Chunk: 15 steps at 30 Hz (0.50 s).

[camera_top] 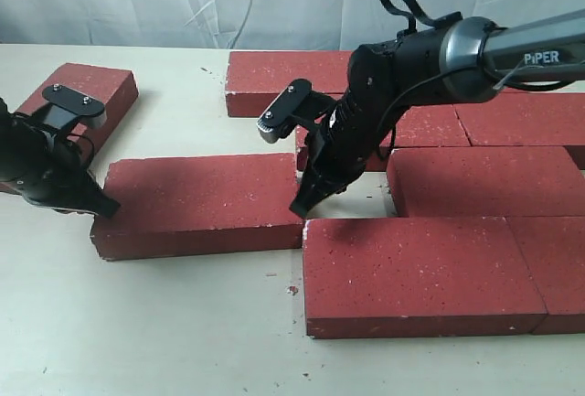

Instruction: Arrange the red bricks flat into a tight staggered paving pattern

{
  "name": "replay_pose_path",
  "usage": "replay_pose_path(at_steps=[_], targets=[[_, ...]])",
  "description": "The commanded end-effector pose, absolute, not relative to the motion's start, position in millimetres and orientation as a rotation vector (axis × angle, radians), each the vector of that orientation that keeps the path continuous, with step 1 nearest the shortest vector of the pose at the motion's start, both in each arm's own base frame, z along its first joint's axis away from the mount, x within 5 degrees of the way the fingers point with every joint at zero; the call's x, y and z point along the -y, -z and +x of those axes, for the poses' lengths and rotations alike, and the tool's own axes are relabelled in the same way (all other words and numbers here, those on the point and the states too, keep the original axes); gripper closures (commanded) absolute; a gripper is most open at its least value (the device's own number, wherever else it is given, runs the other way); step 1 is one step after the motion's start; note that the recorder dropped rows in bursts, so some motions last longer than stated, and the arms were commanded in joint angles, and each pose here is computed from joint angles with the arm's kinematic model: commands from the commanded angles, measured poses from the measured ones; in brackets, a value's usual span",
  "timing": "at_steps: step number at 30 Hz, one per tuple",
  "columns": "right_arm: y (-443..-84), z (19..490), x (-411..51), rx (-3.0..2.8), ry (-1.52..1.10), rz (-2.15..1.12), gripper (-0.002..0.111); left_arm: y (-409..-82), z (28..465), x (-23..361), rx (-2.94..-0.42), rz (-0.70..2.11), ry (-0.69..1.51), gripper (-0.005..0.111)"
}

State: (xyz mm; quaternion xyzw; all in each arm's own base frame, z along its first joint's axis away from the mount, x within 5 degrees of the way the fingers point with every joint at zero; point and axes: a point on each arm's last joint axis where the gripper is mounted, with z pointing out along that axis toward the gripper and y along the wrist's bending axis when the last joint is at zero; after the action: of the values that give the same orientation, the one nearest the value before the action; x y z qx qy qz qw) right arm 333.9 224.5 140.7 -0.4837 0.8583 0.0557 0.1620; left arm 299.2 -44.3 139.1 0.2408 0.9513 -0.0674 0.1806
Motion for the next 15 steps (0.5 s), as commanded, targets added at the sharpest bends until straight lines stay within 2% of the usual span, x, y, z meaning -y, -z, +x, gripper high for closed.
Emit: replay_pose_path(at_steps=[1,6,9,15], targets=[[-161.3,329.0,-217.4,-2.457,-0.122,-1.429,0.108,-141.2,305.3,44.0,-2.643,0.627,0.165,0.107],[-169.0,342.5,-187.8,-2.564,-0.1,-1.251,0.108,-142.4,308.8,42.7,-2.616,0.588,0.139,0.107],[-170.0,348.9,-178.3,-2.63,-0.215,-1.068,0.108,-142.5,315.6,41.0,-2.58,0.482,0.117,0.107],[-163.2,347.8,-184.6,-2.616,-0.301,-1.111,0.108,-144.0,313.7,45.1,-2.646,0.587,0.177,0.107]])
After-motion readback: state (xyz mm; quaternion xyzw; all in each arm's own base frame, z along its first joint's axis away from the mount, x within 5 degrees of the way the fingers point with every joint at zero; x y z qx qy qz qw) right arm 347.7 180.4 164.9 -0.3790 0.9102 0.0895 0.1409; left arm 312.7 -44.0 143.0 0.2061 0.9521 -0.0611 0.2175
